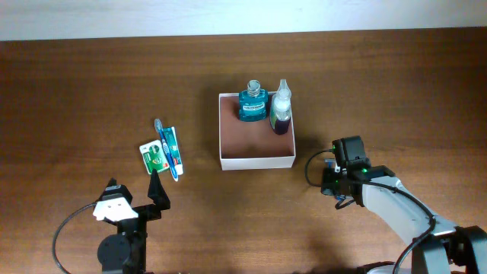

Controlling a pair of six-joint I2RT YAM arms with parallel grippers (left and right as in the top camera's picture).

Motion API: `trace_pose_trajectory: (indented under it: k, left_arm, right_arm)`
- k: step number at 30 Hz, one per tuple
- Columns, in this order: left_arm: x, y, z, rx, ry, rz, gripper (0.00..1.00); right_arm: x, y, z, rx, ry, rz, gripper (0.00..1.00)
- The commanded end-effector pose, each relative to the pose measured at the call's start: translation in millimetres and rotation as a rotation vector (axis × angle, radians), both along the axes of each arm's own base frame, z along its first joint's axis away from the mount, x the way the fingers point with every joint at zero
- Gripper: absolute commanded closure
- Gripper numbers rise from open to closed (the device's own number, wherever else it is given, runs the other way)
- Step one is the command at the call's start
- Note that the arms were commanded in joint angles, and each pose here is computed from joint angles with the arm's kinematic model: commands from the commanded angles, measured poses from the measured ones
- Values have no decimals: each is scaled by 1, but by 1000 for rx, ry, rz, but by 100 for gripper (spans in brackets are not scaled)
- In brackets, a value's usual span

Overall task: Pack container
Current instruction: 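Lower the right gripper and grasp the blue razor handle, then lift the razor and carry it over the box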

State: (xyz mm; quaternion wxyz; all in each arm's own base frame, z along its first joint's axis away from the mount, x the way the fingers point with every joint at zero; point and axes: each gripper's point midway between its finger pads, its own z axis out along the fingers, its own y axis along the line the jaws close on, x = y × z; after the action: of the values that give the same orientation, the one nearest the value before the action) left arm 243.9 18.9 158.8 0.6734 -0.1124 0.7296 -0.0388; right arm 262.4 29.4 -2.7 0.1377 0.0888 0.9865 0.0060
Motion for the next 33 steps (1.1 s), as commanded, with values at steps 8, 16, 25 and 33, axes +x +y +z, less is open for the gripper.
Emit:
trace_pose_trajectory:
  k: [8, 16, 25, 33]
  left_arm:
    - [0, 2, -1, 20, -1, 4, 1]
    - [0, 2, -1, 20, -1, 4, 0]
    - [0, 2, -1, 20, -1, 4, 1]
    - [0, 2, -1, 20, -1, 4, 1]
  right_arm:
    - [-16, 1, -15, 13, 72, -8, 91]
    - [2, 7, 7, 33, 55, -2, 96]
    - [41, 5, 70, -11, -4, 0, 96]
    - [84, 80, 185, 40, -211, 185, 96]
